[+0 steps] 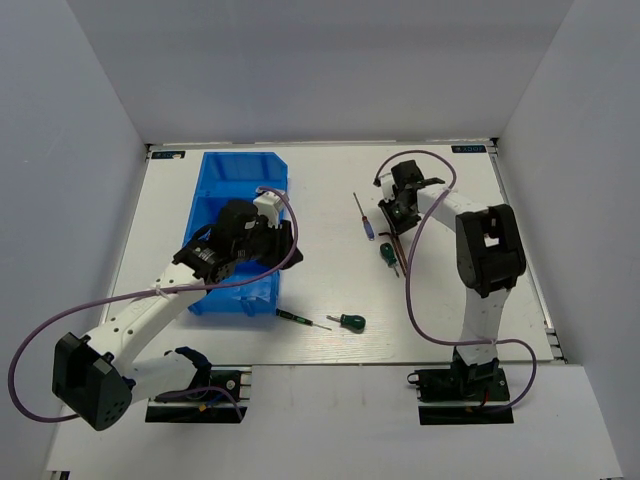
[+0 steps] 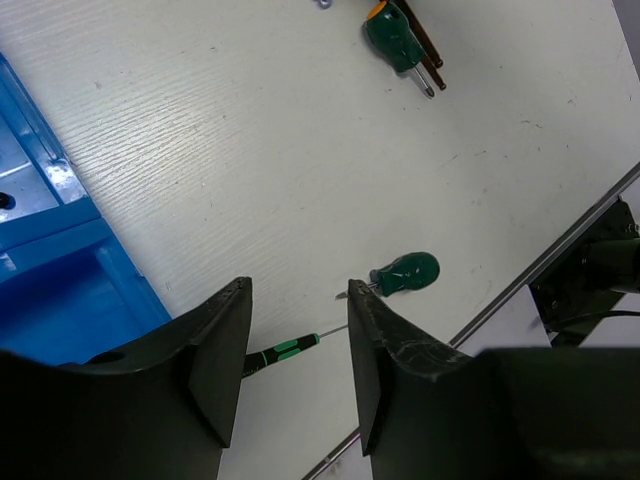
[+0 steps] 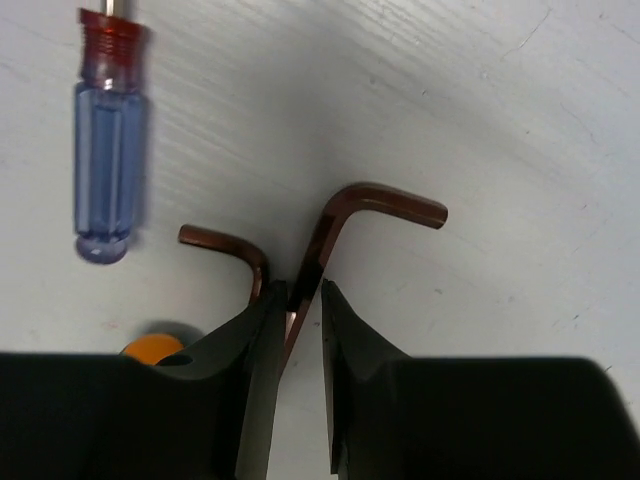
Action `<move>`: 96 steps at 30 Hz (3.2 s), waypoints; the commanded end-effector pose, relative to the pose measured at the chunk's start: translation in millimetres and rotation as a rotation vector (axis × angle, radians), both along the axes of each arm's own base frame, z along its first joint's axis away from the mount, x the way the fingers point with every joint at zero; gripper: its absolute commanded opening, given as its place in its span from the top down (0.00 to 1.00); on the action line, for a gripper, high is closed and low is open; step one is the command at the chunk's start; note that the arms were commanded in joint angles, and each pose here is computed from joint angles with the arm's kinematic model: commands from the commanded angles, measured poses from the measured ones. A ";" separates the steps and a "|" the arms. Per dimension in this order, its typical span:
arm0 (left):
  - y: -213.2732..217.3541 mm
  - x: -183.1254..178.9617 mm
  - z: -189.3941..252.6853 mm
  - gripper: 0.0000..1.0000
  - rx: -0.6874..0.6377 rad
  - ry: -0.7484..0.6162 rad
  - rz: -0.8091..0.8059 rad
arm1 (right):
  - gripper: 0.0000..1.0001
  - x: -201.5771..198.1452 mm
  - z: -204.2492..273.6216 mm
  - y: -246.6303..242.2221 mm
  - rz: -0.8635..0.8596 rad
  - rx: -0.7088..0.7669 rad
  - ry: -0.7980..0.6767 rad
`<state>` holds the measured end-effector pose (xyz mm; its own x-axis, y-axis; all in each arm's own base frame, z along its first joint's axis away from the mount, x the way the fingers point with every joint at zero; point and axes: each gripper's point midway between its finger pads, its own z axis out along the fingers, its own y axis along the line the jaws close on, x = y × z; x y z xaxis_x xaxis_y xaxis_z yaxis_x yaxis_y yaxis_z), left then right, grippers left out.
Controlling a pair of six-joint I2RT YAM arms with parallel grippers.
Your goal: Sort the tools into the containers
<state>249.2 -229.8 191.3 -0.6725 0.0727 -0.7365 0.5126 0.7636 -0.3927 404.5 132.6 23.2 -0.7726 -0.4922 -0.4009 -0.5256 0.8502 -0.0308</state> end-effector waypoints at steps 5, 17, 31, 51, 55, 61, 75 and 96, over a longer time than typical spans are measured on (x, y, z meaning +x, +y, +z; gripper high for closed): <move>-4.2 5.7 18.7 0.46 -0.021 -0.036 0.003 | 0.74 16.3 -9.6 -4.5 -0.010 -0.051 -0.020; -5.6 7.9 17.7 0.46 -0.022 -0.037 0.003 | 1.00 8.4 -6.1 5.0 0.007 0.044 0.049; -10.5 15.3 46.1 0.46 -0.080 -0.125 0.003 | 1.00 62.0 182.9 165.4 0.293 0.756 -0.129; 22.5 -7.5 113.9 0.46 -0.137 -0.292 0.077 | 1.00 -0.7 220.4 412.0 0.794 1.104 -0.384; 30.6 -9.6 107.2 0.46 -0.100 -0.279 0.100 | 0.96 -8.3 178.4 418.0 0.829 1.004 -0.387; 36.8 -9.2 96.6 0.43 -0.062 -0.237 0.133 | 0.49 -18.7 152.9 405.5 0.820 0.967 -0.282; 22.0 -14.8 43.3 0.83 0.018 -0.026 0.062 | 1.00 18.6 195.7 251.7 0.439 0.430 -0.397; -71.8 -23.2 -27.7 0.42 0.103 0.197 -0.149 | 0.72 -68.9 64.6 10.4 0.082 0.077 0.076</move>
